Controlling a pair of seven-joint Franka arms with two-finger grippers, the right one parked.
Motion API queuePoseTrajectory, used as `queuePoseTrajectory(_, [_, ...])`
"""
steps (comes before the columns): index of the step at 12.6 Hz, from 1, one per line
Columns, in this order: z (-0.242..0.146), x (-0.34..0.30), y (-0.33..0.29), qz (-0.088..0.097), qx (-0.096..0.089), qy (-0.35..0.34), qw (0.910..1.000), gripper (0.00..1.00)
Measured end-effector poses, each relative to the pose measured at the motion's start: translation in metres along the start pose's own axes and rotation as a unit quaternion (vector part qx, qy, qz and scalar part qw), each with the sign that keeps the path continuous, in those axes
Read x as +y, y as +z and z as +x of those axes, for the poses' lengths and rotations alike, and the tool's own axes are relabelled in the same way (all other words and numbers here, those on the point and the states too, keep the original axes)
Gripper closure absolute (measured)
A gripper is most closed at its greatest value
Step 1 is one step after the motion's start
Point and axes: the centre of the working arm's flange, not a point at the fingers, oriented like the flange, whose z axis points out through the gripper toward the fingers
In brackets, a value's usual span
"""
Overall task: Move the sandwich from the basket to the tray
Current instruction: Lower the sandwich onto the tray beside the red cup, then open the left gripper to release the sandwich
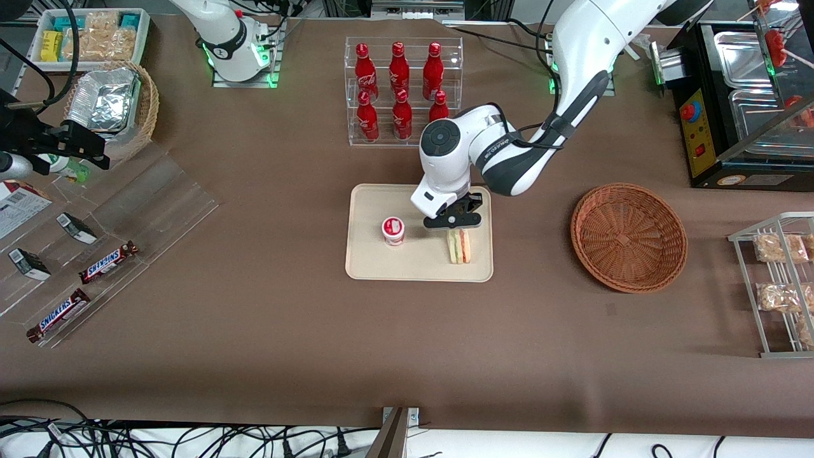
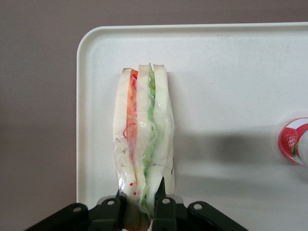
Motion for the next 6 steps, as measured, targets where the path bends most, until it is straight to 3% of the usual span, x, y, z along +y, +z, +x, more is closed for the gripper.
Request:
queuePoseTrajectory(2, [0.0005,0.0001,-0.0004,-0.001,0.001,0.0,1.0,0.72])
queuePoseTrajectory(6, [0.0045,0.0003,-0.0051,-0.005,0.005,-0.007,1.0,0.31])
